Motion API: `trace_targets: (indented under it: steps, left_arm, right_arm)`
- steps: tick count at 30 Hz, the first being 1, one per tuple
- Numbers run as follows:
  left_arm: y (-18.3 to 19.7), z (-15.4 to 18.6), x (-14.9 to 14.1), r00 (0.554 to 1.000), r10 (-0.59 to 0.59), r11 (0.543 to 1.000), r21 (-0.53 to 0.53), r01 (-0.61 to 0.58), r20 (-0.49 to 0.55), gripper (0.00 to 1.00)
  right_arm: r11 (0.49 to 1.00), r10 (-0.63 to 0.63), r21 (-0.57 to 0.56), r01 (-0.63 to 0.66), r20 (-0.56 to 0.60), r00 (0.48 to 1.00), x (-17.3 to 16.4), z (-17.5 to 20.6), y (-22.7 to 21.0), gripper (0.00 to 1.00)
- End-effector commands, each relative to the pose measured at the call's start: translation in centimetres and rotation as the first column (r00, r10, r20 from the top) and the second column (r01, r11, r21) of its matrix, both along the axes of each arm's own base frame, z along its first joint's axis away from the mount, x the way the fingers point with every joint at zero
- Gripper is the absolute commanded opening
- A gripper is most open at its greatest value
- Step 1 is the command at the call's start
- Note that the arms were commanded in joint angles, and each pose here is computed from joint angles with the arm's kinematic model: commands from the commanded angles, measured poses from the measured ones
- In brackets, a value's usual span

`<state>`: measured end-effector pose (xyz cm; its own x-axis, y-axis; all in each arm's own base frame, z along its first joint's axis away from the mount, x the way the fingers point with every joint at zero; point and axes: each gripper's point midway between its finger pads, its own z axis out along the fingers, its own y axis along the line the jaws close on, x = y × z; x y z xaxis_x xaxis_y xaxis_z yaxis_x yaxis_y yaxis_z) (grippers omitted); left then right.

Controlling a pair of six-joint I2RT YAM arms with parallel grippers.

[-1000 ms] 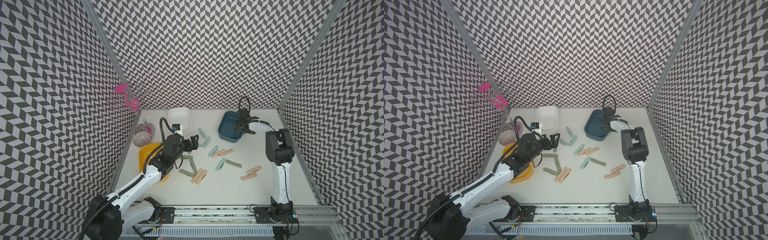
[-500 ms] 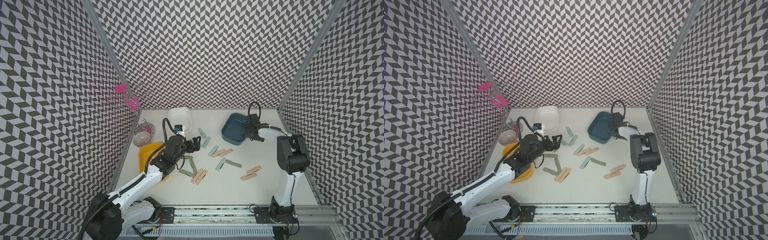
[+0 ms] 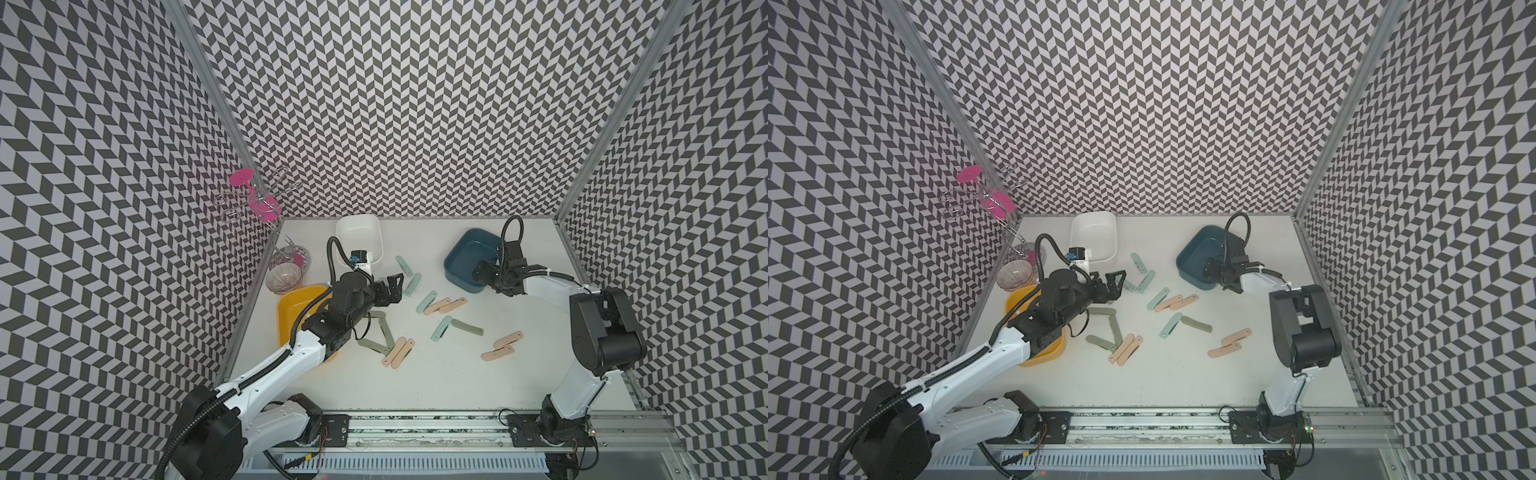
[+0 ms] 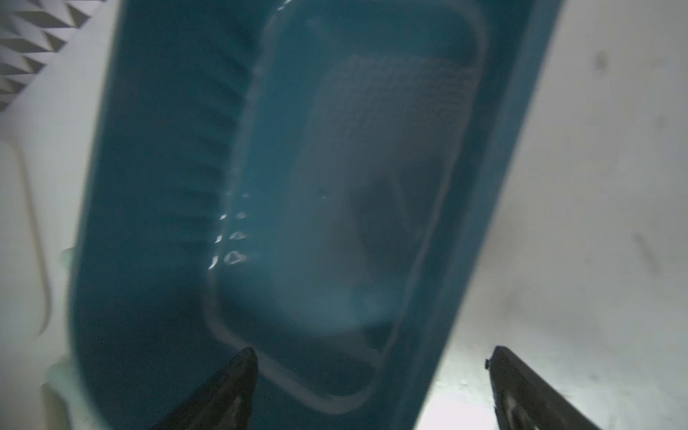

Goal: Place the fruit knives into the storage box by color
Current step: Adjust the storage box at the center of the board.

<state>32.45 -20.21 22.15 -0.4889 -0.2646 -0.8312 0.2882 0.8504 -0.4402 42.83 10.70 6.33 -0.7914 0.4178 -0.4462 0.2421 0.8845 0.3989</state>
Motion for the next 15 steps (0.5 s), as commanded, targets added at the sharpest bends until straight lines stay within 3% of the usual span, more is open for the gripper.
trace_targets:
  steps: [1,6,10,12,15]
  left_arm:
    - [0.2,0.4,0.0,1.0,0.014,1.0,-0.006,-0.014,0.01,0.99]
    - [0.2,0.3,0.1,1.0,0.017,1.0,-0.004,-0.017,0.009,0.99]
    - [0.1,0.0,0.2,1.0,0.018,1.0,-0.001,-0.018,0.006,0.99]
    - [0.0,-0.1,0.3,1.0,0.014,1.0,-0.001,-0.014,0.003,0.99]
    - [-0.3,-0.3,0.4,1.0,0.008,1.0,0.002,-0.008,-0.004,0.99]
  right_arm:
    - [0.98,0.067,0.175,-0.089,0.127,0.99,1.3,4.0,4.8,0.95]
    - [0.951,0.17,0.232,-0.204,0.159,0.973,2.1,5.3,9.8,0.93]
    - [0.905,0.313,0.236,-0.353,0.191,0.93,2.3,6.8,13.9,0.9]
    - [0.894,0.366,0.197,-0.402,0.196,0.91,2.2,7.7,14.4,0.88]
    - [0.928,0.342,0.071,-0.367,0.23,0.911,2.7,9.8,11.8,0.88]
